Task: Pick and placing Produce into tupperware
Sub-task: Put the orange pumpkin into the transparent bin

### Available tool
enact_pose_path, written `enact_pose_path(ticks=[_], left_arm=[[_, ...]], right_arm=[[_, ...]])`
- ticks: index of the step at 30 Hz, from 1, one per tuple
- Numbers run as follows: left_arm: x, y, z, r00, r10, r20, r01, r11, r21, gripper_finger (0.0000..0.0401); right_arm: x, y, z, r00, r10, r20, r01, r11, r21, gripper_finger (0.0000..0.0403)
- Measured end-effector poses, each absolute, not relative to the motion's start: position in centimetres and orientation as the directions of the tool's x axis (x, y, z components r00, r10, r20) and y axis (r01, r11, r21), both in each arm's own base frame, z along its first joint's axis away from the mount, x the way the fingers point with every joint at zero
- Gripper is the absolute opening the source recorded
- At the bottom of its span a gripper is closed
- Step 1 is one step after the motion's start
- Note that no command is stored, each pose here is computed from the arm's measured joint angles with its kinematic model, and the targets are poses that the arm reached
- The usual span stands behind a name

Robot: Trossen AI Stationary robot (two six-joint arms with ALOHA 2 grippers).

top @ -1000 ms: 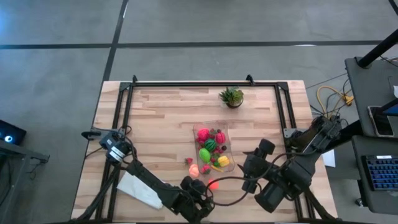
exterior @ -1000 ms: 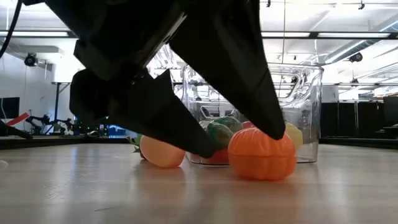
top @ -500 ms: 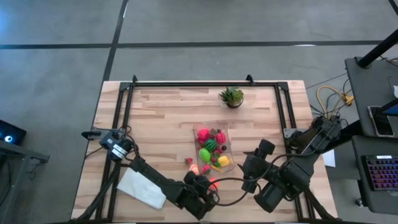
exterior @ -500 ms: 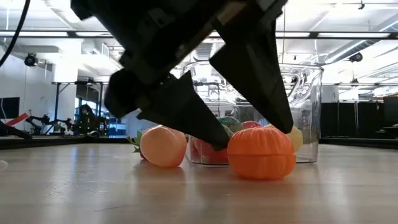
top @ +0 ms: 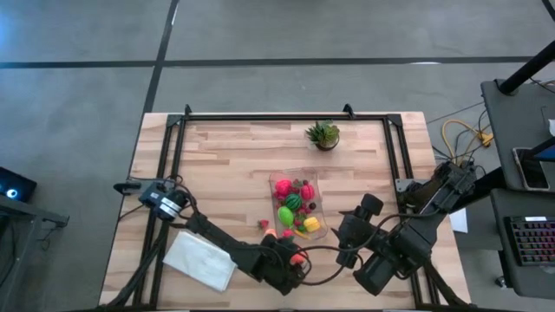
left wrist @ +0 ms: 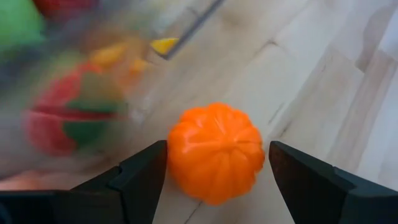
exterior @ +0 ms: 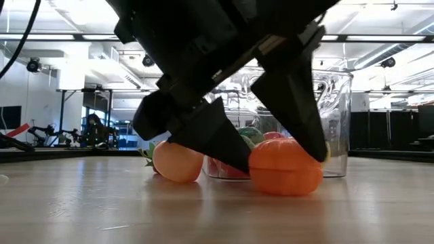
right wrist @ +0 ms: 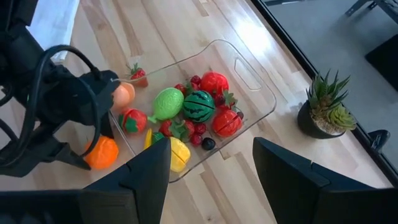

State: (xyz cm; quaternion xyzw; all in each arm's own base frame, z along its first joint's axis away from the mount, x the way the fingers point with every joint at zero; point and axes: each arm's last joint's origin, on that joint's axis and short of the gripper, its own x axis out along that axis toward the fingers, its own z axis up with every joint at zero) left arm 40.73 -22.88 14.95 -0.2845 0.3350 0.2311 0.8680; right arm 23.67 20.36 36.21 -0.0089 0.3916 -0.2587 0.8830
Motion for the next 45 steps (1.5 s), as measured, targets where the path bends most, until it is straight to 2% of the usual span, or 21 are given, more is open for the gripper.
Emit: enact_pose_path(ticks=[15,24,30,37,45], left_arm=[[41.0,-22.3,14.3,0.666,0.192,-0.721,-0.569,0.755,-0.325,0.0266],[40.9,-22.3,14.2,0.655,0.178,-0.735,-0.566,0.76,-0.32,0.0214],[41.1,-22.4,14.5,0.662,0.167,-0.73,-0.561,0.757,-0.336,0.0233],[42.1,-23.1,17.2,0.715,0.132,-0.687,-0.477,0.811,-0.34,0.0217],[42.8,-23.3,22.7,0.796,0.15,-0.586,-0.39,0.868,-0.308,0.0218]], right_arm=[[23.8,20.2,36.2,0.557,-0.468,-0.687,0.46,0.862,-0.215,0.0219],[23.9,20.1,36.2,0.553,-0.471,-0.687,0.465,0.859,-0.215,0.0219],[23.9,20.1,36.2,0.553,-0.471,-0.687,0.464,0.859,-0.216,0.0219],[23.9,20.1,36.2,0.553,-0.471,-0.687,0.465,0.859,-0.215,0.0219],[23.8,20.0,36.4,0.56,-0.469,-0.683,0.467,0.86,-0.208,0.0219]])
